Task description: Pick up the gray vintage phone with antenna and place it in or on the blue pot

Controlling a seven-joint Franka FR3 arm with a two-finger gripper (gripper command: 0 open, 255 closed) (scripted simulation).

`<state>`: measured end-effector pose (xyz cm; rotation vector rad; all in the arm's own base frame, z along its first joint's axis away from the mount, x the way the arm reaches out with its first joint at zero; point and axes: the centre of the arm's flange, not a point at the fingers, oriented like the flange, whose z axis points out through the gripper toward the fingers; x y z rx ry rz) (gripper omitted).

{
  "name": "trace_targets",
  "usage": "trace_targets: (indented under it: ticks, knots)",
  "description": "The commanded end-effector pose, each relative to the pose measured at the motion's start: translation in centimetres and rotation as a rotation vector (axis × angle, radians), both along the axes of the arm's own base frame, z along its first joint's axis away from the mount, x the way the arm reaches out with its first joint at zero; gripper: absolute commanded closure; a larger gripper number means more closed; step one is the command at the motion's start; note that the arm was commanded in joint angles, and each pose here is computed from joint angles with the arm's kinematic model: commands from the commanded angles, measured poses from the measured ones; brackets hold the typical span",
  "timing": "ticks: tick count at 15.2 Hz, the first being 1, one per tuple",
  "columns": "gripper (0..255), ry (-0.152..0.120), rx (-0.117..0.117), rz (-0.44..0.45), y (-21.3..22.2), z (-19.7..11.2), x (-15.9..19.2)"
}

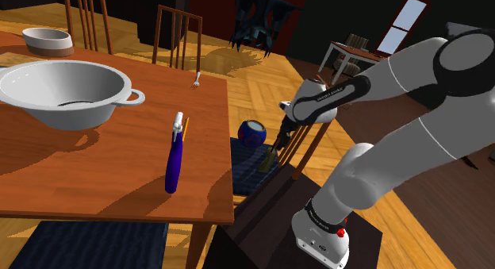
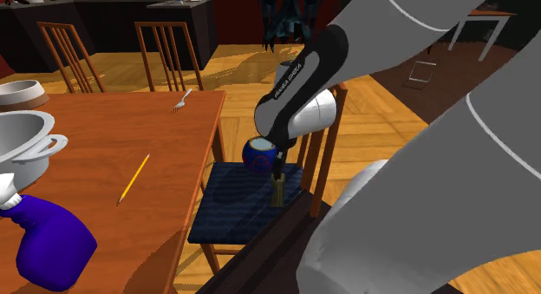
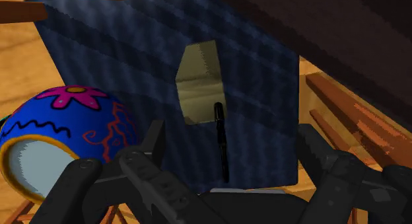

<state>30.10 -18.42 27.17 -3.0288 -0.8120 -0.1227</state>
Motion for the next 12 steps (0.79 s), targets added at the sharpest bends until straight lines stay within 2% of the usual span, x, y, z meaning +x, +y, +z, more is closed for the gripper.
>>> trace_targets:
  ticks: [1, 2, 10, 12]
  knots:
    - [0, -0.005, 0.007, 0.014, -2.1, -2.9, -0.4]
    - [0, -0.009, 0.01, 0.035, -2.8, -4.0, -0.2]
    - [0, -0.01, 0.01, 0.037, -2.8, -8.1, 0.2]
    - [0, -0.009, 0.01, 0.037, -2.8, -8.1, 0.2]
